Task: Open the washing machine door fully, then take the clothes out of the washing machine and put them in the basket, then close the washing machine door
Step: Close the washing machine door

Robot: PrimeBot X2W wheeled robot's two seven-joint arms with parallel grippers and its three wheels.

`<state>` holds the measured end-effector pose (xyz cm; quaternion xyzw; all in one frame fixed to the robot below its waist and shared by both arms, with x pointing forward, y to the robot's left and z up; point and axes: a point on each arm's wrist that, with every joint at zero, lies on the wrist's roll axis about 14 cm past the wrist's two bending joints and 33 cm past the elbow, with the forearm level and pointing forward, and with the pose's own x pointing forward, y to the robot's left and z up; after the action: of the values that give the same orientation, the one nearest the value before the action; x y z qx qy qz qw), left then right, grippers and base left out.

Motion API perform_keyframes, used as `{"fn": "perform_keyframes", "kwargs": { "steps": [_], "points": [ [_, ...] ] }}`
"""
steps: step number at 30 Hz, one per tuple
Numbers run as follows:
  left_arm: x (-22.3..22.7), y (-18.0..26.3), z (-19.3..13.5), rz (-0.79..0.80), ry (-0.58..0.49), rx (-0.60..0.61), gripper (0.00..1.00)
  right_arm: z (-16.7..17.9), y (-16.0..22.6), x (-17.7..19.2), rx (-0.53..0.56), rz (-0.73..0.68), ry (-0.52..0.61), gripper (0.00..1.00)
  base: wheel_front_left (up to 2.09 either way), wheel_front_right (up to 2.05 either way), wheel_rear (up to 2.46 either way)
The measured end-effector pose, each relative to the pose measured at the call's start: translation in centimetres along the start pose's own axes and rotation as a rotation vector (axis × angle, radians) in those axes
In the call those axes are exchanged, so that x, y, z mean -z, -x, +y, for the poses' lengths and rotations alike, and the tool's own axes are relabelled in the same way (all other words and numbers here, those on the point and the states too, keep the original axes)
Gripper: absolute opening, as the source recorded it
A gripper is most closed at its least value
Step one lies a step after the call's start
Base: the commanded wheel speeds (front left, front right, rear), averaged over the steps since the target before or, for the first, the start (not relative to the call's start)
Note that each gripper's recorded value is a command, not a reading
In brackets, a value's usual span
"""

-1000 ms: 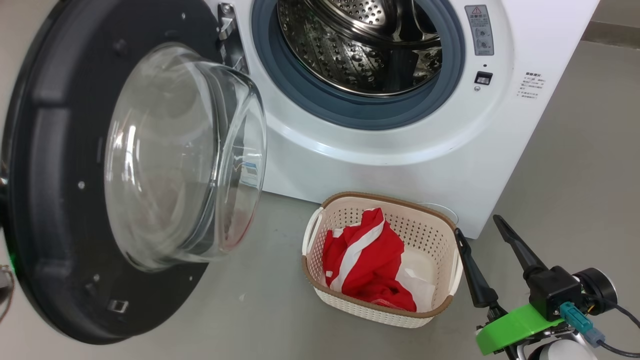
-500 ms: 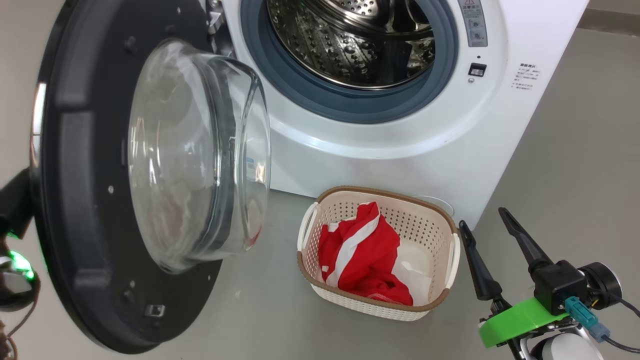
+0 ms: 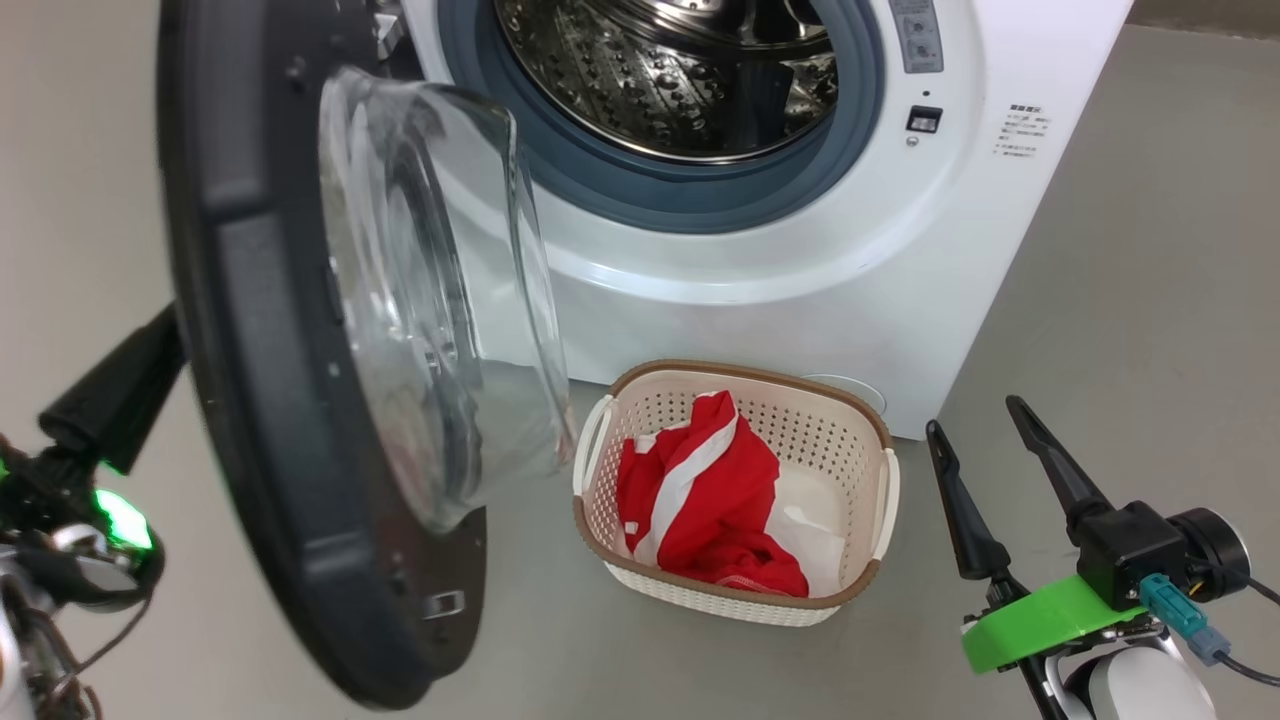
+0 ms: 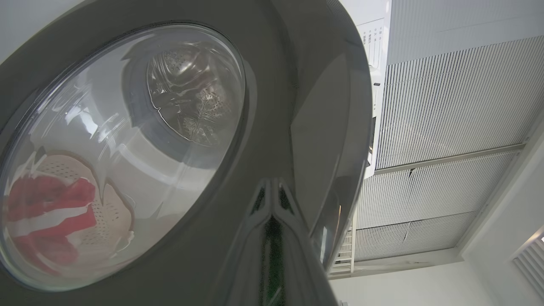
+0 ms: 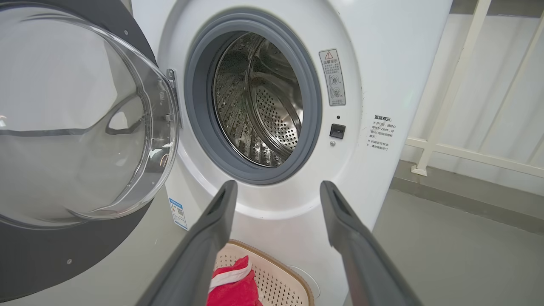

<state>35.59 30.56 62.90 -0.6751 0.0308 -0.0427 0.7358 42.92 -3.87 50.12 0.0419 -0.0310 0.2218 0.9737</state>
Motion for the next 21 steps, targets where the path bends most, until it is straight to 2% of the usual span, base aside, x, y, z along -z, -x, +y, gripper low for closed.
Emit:
{"fn": "perform_keyframes", "kwargs": {
  "steps": [21],
  "points": [
    [5.9, -3.6, -1.0, 0.147, 0.024, 0.063, 0.00, -2.6, 1.2, -0.2, 0.079, -0.005, 0.001, 1.00, 0.00, 0.00, 0.00]
  ]
}}
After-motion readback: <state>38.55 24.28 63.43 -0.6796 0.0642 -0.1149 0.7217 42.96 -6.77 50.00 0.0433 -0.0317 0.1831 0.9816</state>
